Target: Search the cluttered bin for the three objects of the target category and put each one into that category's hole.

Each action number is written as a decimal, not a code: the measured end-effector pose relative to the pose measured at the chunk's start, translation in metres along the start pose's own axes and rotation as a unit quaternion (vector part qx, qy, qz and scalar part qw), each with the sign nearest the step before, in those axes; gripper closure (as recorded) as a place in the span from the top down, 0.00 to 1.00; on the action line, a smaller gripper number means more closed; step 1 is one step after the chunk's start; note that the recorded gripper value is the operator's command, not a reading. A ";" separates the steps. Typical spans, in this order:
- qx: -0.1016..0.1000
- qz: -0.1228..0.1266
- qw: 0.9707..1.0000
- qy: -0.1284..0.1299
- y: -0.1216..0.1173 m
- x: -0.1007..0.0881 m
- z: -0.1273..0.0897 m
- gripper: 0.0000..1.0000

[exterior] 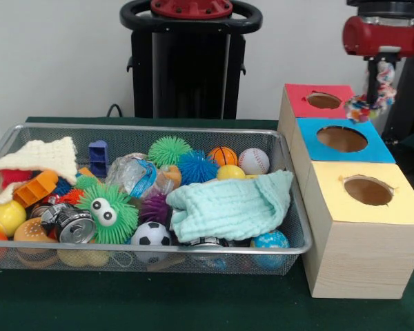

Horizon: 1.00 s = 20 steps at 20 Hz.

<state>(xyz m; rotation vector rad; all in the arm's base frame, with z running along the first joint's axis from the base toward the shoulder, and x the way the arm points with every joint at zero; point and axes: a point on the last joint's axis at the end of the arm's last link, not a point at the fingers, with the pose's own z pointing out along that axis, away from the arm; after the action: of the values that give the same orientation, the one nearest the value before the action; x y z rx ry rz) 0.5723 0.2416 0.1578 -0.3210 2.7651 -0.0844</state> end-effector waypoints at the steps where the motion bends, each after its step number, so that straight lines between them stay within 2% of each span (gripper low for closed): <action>1: 0.004 0.005 1.000 -0.007 0.006 -0.006 -0.001 0.00; 3: 0.013 0.024 0.999 -0.023 0.015 -0.023 -0.003 0.00; 6: 0.019 0.037 0.999 -0.030 0.014 -0.032 -0.002 0.00; 12: 0.045 0.073 0.995 -0.041 -0.012 -0.053 0.009 0.00; 20: 0.081 0.088 0.990 -0.069 -0.042 -0.067 0.033 0.00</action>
<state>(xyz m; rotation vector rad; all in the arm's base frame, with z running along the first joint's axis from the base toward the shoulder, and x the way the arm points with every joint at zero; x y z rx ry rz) 0.6543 0.2160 0.1537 -0.0372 2.6156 -0.2301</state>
